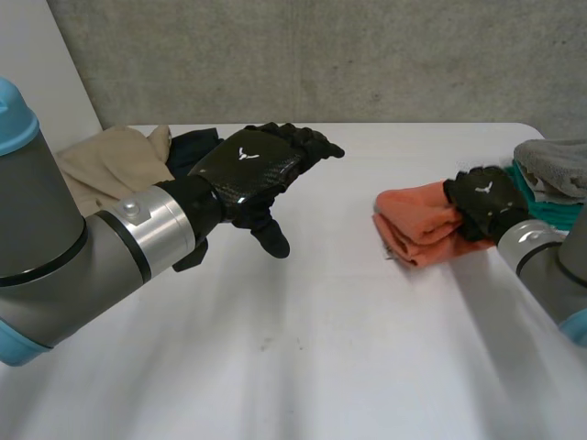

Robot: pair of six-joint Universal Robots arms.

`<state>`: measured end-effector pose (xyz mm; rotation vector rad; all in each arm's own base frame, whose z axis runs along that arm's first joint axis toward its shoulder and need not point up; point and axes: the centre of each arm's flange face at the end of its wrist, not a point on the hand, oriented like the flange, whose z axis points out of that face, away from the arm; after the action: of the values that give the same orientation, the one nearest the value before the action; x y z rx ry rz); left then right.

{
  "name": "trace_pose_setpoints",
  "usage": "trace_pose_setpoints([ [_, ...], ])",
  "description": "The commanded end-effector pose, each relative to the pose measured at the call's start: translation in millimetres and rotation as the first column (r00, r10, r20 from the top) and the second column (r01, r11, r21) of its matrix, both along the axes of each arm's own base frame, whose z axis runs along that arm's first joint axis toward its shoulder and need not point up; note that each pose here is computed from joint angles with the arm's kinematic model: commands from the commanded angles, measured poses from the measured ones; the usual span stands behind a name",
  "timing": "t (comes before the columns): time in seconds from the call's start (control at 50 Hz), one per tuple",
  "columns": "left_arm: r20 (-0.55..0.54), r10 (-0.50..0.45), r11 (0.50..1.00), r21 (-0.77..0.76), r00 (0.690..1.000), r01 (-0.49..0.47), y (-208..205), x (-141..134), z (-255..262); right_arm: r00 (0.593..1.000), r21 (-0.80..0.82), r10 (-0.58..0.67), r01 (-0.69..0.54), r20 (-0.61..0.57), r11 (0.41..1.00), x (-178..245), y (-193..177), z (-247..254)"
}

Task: Fold the laundry.

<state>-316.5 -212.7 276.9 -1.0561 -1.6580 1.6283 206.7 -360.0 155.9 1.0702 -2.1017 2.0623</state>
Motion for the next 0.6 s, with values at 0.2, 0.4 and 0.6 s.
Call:
trace_pose_setpoints([
  [0.2, 0.001, 0.004, 1.000, 0.001, 1.000, -0.004, -1.1, 0.5, -0.3, 0.974, -0.440, 0.096, 0.005, 0.206, 0.898, 7.0, -88.1, 129.7],
  [0.4, -0.010, 0.015, 1.000, 0.012, 1.000, -0.015, -3.7, 2.6, 0.7, 0.976, -0.559, -0.009, 0.131, 0.217, 0.819, -67.5, -138.0, 165.5],
  [0.6, -0.012, 0.016, 1.000, 0.021, 1.000, -0.015, -3.7, 2.6, -0.2, 0.983, -0.470, -0.101, 0.164, 0.155, 0.867, -153.8, -165.9, 97.5],
])
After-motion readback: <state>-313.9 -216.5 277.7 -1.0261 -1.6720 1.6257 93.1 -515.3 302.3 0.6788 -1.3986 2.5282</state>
